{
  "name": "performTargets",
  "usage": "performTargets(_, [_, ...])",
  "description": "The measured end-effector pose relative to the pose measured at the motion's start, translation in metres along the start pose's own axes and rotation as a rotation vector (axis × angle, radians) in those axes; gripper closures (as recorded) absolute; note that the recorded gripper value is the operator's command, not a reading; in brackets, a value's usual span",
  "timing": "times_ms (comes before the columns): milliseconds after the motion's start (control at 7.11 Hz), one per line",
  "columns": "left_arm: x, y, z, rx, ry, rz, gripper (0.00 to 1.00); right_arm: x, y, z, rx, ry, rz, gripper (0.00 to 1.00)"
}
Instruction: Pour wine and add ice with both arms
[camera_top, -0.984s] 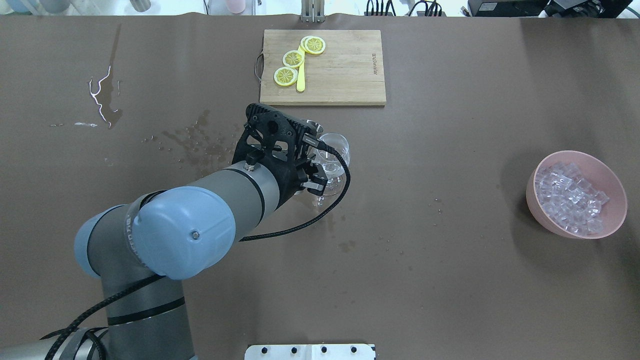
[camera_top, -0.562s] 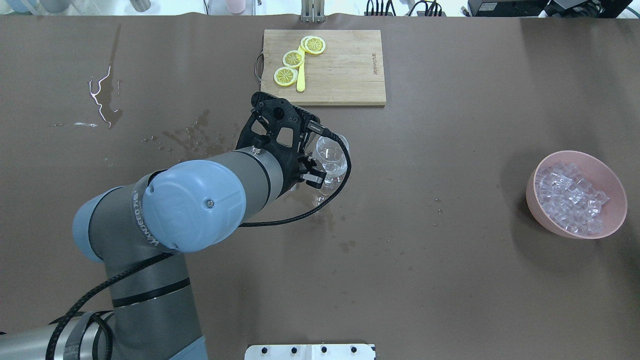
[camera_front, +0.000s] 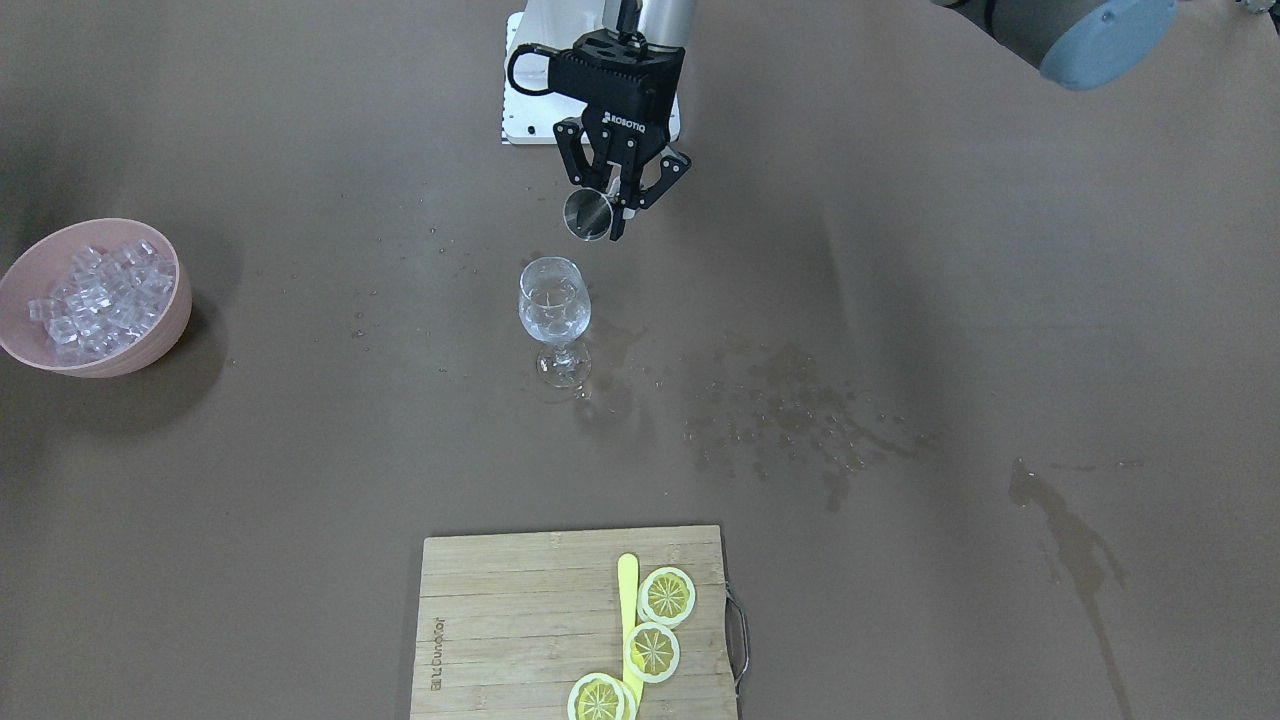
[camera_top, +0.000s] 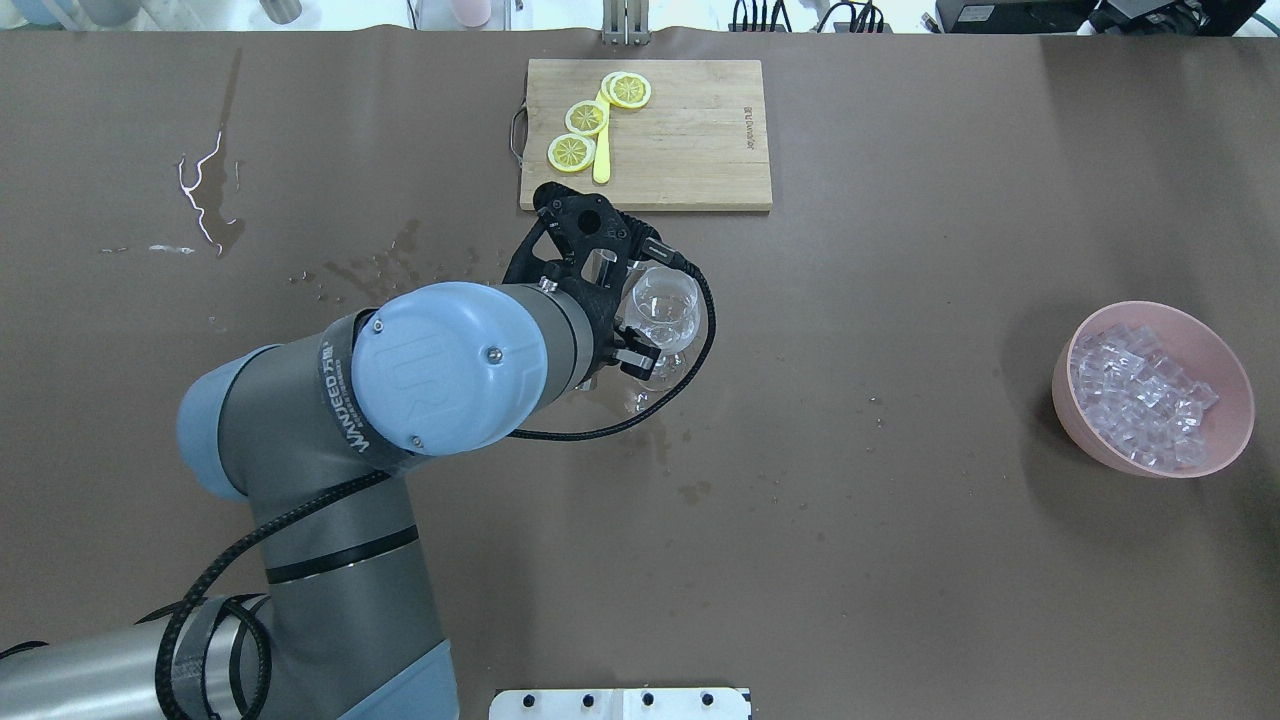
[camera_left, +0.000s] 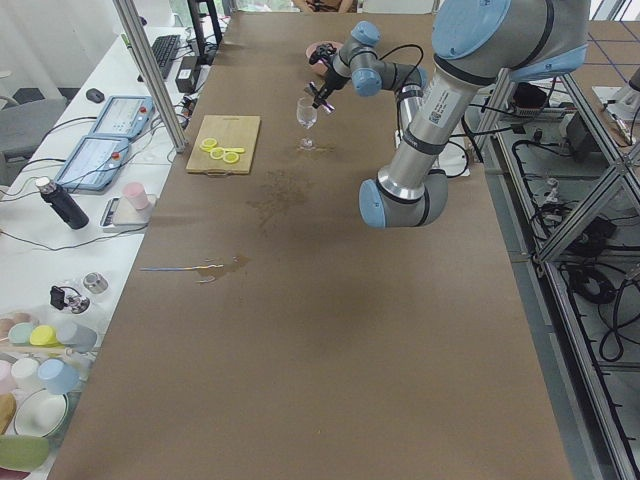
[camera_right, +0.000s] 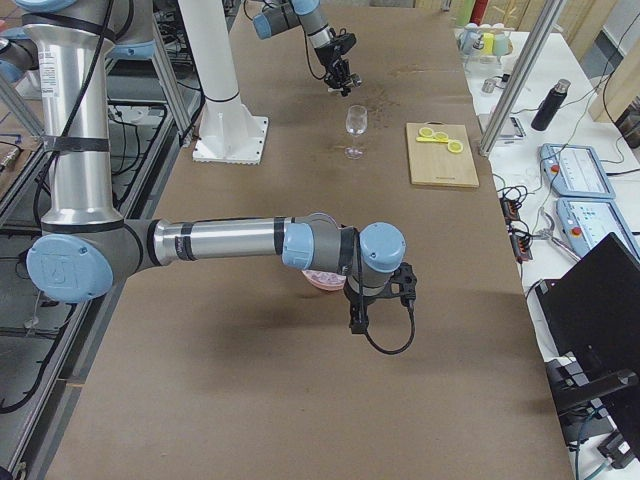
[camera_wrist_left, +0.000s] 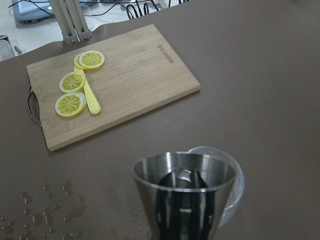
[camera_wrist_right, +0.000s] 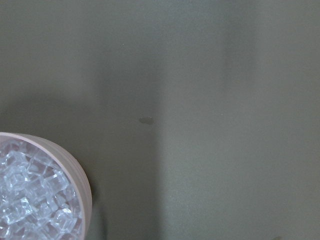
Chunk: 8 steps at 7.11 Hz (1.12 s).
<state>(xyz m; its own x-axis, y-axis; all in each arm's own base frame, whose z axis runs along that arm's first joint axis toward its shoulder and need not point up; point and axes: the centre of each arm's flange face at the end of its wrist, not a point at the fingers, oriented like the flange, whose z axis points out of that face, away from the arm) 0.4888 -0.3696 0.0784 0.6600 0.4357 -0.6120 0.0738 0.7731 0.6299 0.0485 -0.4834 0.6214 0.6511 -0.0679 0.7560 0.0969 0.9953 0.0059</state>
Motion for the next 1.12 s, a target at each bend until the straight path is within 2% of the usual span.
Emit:
performTargets(281, [0.005,-0.005,0.001,-0.059,-0.016,0.004,1.0,0.0,0.0,0.001,-0.002,0.0,-0.001,0.0])
performTargets(703, [0.017,-0.012,0.001,-0.153,-0.055,0.065,1.0,-0.001,-0.003,0.001,-0.003,0.0,-0.003,0.0])
performTargets(1125, [0.033,-0.025,-0.002,-0.206,-0.09,0.095,1.0,-0.006,-0.008,-0.002,0.004,0.001,-0.013,0.0])
